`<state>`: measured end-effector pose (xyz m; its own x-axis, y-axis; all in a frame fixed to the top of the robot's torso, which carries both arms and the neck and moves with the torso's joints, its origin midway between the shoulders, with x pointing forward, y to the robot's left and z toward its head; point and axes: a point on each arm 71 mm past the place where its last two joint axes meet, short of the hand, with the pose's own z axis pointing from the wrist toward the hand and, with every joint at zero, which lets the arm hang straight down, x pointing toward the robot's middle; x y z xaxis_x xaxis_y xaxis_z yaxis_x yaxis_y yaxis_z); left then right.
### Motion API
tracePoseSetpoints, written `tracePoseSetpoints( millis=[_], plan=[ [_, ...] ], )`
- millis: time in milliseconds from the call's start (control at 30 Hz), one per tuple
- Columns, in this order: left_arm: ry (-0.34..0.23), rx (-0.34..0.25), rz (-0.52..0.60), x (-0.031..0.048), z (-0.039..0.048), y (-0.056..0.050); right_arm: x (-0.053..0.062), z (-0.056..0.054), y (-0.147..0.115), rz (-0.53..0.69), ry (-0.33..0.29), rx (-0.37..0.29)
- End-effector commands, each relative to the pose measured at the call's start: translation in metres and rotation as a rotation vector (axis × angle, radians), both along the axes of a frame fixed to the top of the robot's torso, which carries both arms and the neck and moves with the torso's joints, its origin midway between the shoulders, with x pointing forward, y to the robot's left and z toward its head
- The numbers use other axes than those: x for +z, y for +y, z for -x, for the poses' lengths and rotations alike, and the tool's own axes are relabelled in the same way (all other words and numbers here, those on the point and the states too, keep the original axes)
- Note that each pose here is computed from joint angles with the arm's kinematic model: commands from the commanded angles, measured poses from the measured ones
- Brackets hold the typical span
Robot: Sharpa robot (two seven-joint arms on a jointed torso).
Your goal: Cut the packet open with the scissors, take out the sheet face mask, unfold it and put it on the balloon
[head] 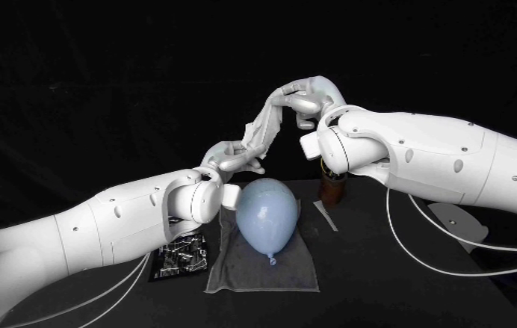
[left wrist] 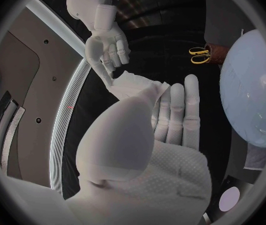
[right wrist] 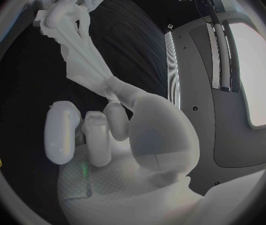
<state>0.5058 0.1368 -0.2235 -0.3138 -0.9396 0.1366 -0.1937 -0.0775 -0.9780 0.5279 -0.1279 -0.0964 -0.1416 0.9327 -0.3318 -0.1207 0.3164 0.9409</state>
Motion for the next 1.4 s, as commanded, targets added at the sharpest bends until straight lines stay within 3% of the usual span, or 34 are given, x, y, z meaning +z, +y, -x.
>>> tracePoseSetpoints(
  millis=[33,533,1400],
  plan=[
    [-0.001,-0.038,0.006,0.0007,0.0006,-0.002,0.004,0.000,-0.001,0.007,-0.034,0.017],
    [0.005,-0.041,0.023,-0.0002,0.0001,0.004,0.005,0.000,-0.014,0.015,-0.035,0.005],
    [0.034,-0.056,0.028,-0.0027,0.0004,0.002,0.005,0.004,-0.017,0.015,-0.031,0.014]
  ],
)
